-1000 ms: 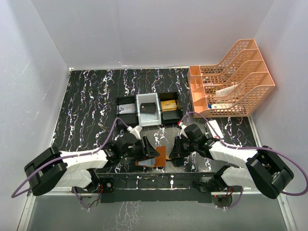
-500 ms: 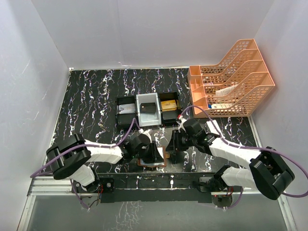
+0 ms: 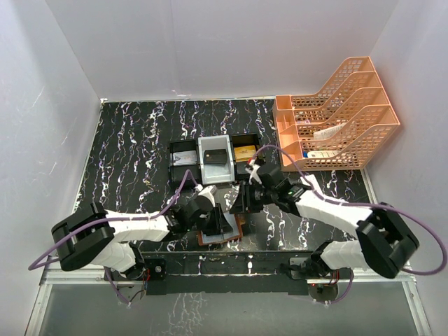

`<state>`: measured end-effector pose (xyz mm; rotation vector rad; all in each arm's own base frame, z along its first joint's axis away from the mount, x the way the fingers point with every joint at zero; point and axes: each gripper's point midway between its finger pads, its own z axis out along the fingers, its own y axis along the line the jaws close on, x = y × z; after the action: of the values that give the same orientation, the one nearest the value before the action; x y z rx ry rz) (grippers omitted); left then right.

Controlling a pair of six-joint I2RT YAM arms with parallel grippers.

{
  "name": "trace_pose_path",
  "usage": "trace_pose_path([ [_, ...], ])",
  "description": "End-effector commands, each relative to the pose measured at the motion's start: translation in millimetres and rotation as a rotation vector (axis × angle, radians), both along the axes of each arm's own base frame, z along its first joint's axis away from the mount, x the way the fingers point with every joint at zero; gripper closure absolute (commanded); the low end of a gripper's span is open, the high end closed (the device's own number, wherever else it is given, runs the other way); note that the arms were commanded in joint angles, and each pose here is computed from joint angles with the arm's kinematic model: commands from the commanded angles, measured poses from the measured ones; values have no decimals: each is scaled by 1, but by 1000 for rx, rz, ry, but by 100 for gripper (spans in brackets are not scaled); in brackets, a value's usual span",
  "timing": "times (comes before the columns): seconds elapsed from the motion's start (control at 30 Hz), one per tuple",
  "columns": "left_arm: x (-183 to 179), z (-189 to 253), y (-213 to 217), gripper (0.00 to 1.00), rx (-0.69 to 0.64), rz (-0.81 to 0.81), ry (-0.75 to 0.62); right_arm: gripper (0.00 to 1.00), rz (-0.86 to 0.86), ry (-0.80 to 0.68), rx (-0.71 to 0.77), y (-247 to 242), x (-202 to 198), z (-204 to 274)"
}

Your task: Take the credit cards out of the card holder

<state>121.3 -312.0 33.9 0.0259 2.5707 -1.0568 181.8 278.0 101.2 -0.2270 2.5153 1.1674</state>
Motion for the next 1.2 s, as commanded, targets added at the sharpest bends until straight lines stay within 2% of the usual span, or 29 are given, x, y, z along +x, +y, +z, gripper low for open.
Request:
trace_pose_path([
  [0.0,6,4,-4,81,12,-6,-36,73,76,-2,22,32,-7,1],
  [0.13,4,2,4,82,45,7,-21,77,28,41,-151,20,1,-41],
  [0.27,6,12,27,81,88,63,-55,77,-6,49,-245,3,-2,-66],
  [0.4,11,18,58,70,135,164,-85,76,1,26,-276,-3,-5,-69],
  [0.53,13,16,75,68,156,218,-99,68,-7,-12,-285,5,4,-59],
  [0.6,13,14,77,69,169,218,-99,68,0,-15,-301,12,5,-57],
  [0.7,12,4,89,75,259,239,-80,67,-9,-24,-330,15,5,-58],
  [0.77,12,-6,99,83,287,308,-46,67,-5,-24,-307,21,3,-56],
  [0.87,10,-18,89,88,190,330,-22,66,31,-26,-280,34,-6,-51],
  [0.97,6,-32,97,94,206,366,13,66,47,-38,-299,41,-11,-48],
  [1.07,6,-32,103,94,225,379,12,63,43,-59,-297,47,-14,-44],
  [1.17,6,-28,99,94,184,366,-3,60,37,-67,-291,52,-17,-43],
])
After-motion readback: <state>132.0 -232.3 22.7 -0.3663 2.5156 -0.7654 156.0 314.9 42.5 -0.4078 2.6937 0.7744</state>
